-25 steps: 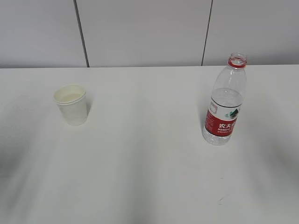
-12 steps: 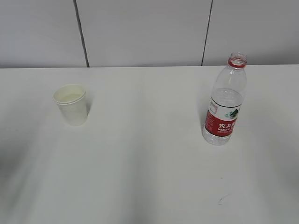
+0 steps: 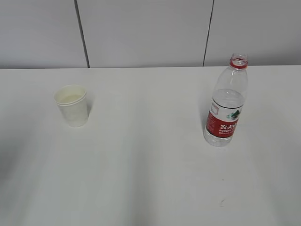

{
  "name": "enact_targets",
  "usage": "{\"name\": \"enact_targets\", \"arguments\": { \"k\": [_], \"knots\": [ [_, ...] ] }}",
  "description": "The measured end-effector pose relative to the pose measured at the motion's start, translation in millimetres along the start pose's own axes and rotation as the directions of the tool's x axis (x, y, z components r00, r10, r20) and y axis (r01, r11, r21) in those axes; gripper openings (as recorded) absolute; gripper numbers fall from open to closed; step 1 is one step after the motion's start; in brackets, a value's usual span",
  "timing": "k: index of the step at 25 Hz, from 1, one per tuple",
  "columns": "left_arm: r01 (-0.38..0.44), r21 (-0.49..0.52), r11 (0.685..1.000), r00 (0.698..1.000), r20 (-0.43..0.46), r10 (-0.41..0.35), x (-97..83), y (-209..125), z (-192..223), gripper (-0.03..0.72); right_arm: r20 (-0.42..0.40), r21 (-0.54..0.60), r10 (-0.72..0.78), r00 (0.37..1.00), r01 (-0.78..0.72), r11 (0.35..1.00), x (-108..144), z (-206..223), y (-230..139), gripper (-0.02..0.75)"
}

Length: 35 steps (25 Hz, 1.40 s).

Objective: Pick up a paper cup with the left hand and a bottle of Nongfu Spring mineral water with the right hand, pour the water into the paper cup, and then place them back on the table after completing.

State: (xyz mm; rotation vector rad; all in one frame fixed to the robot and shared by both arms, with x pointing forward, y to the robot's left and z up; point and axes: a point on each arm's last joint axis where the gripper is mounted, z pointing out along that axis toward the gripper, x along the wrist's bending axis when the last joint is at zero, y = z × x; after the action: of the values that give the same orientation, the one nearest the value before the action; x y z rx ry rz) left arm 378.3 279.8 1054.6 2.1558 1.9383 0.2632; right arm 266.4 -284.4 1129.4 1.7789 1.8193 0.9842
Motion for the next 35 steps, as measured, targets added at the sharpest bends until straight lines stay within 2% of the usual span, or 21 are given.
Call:
{"name": "enact_targets", "arguments": {
  "k": [5,10,15,21,28,34,35],
  "knots": [
    [-0.001,-0.066,0.998,1.0,0.003,0.001,0.2,-5,-10,0.375,-0.002,-0.012,-0.01,1.0,0.01,1.0,-3,1,-21,0.588],
    [-0.005,-0.214,0.977,1.0,0.001,0.005,1.2,-16,-29,0.34,0.008,-0.003,-0.038,0.999,0.038,0.999,-8,10,-42,0.588],
    [-0.011,-0.369,0.929,1.0,-0.006,0.01,3.0,-37,-49,0.326,0.019,0.009,-0.056,0.998,0.056,0.998,-12,20,-60,0.588],
    [-0.015,-0.532,0.847,1.0,-0.012,0.01,5.4,-74,-64,0.321,0.019,-0.031,-0.105,0.994,0.106,0.994,-15,20,-75,0.588],
    [-0.027,-0.593,0.805,1.0,-0.019,0.02,7.5,-118,-64,0.316,0.021,-0.04,-0.125,0.992,0.125,0.991,-17,24,-85,0.587],
    [-0.017,-0.701,0.713,1.0,0.002,0.025,7.4,-151,-69,0.313,0.027,-0.119,-0.178,0.984,0.18,0.976,-17,20,-92,0.587],
    [-0.014,-0.704,0.71,1.0,0.008,0.028,7.0,-155,-69,0.313,0.03,-0.135,-0.189,0.982,0.191,0.972,-17,21,-91,0.587]
  ]
}}
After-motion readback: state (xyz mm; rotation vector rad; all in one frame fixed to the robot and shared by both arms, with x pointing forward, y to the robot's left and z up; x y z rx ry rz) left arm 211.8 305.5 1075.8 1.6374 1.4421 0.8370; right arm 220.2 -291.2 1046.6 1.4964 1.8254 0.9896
